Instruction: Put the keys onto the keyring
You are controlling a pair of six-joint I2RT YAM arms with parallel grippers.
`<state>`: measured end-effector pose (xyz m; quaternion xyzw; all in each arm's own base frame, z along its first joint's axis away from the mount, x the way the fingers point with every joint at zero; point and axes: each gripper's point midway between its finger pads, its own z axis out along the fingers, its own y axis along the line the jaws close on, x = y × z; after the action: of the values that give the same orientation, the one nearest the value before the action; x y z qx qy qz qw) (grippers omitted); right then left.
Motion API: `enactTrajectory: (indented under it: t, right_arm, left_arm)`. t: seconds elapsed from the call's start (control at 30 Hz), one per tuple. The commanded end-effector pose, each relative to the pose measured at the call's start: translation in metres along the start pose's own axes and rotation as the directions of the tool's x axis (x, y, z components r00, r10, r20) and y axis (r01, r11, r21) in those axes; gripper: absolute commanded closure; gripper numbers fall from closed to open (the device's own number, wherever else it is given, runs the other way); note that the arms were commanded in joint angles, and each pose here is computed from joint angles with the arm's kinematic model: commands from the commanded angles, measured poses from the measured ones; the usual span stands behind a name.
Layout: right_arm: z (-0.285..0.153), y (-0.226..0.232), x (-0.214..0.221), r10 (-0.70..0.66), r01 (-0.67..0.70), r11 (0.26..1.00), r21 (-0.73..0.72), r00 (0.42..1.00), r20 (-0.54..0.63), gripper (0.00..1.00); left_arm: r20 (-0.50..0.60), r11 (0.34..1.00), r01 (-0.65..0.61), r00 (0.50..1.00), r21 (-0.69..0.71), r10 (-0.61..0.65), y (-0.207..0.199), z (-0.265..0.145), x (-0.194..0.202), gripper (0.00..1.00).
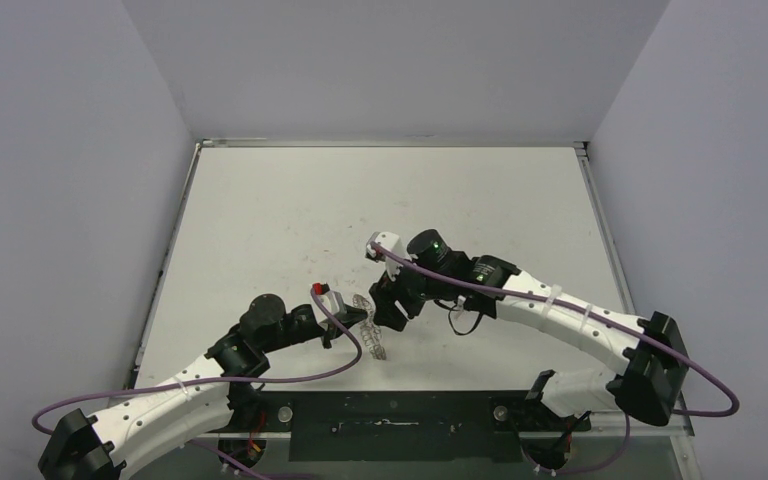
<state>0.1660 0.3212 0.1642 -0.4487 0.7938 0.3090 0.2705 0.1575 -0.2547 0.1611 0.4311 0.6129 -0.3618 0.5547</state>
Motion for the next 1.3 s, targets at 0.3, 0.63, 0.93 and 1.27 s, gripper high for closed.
enactTrajectory:
  t: [0.3, 0.63, 0.93, 1.27]
  right_arm:
    - [-0.049, 0.005, -0.049, -0.258, 0.245, 0.966, 0.083, 0.885, 0.388, 0.31]
    - [-0.023, 0.023, -0.034, -0.449, 0.5, 0.866, -0.021, 0.795, 0.407, 0.48]
    - [-0.007, 0.023, -0.027, -0.526, 0.591, 0.806, -0.016, 0.729, 0.439, 0.64]
    - [0.002, 0.025, -0.024, -0.562, 0.642, 0.766, -0.04, 0.698, 0.444, 0.7]
  left_arm:
    - [0.095, 0.999, -0.028, 0.995, 0.017, 0.026, -0.004, 0.0, -0.025, 1.0]
    - [0.106, 0.999, -0.039, 0.994, 0.027, 0.036, -0.006, -0.001, -0.027, 1.0]
    - [0.114, 0.998, -0.05, 0.992, 0.036, 0.045, -0.007, -0.002, -0.029, 1.0]
    - [0.117, 0.998, -0.054, 0.992, 0.043, 0.049, -0.008, -0.002, -0.029, 1.0]
